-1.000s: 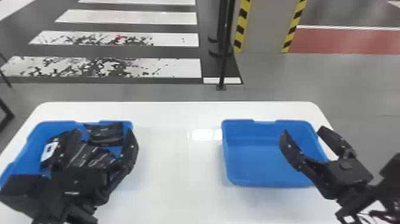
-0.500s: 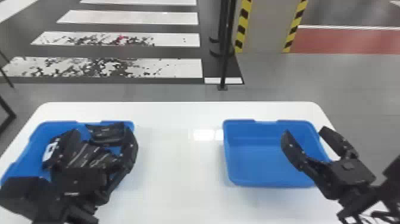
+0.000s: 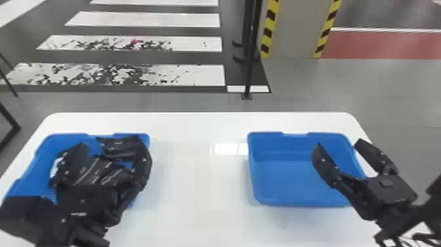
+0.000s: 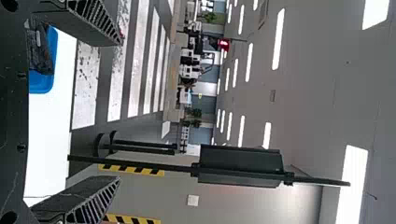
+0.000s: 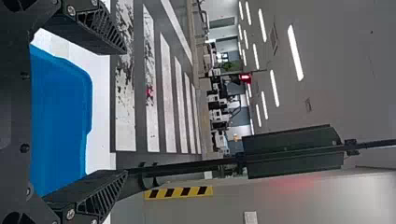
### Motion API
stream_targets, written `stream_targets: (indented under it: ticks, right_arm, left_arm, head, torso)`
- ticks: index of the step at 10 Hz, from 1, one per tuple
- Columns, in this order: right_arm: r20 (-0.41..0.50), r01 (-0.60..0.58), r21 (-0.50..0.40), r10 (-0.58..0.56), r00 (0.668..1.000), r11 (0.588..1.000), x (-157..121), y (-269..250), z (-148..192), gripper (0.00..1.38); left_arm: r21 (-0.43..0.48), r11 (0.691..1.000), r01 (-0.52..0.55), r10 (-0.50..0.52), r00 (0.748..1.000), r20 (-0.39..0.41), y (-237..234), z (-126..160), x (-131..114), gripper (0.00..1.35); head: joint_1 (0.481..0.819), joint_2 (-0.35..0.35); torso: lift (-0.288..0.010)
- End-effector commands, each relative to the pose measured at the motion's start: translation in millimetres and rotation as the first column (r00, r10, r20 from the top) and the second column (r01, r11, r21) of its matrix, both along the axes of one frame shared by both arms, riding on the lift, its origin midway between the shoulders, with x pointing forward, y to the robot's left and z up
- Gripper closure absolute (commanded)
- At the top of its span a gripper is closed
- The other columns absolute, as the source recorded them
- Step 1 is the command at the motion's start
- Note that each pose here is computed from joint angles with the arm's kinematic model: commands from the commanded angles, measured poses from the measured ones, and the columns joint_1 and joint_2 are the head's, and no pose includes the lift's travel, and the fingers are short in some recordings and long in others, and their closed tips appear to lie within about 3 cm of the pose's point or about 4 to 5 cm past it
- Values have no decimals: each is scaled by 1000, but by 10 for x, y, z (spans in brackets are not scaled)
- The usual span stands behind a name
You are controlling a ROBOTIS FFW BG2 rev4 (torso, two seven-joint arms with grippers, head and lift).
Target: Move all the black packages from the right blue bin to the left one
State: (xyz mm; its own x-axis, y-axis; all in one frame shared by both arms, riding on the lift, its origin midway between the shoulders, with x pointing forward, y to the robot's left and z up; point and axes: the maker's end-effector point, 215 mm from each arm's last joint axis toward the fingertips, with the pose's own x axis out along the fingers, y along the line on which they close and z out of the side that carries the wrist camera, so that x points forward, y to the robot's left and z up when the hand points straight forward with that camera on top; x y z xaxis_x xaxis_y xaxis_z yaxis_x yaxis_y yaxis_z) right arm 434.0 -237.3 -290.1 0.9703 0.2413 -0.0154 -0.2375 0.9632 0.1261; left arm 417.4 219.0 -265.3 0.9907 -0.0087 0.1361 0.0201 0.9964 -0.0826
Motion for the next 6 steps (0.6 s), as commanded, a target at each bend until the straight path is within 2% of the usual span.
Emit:
stream_targets:
  ticks: [1,6]
  right_arm:
    - [0,0,0,0,1000,1000,0,0,0,121]
    - [10,0,0,0,1000,1000,1,1,35,121]
  left_arm:
    - [0,1000,-1,1,1000,4,5,11,-2,-2]
    - [-4,1000,-1,1,1000,6,8,15,-10,-2]
  head:
    - [695,-25]
    - [695,-23]
  torso:
    - [-132]
    - [-132]
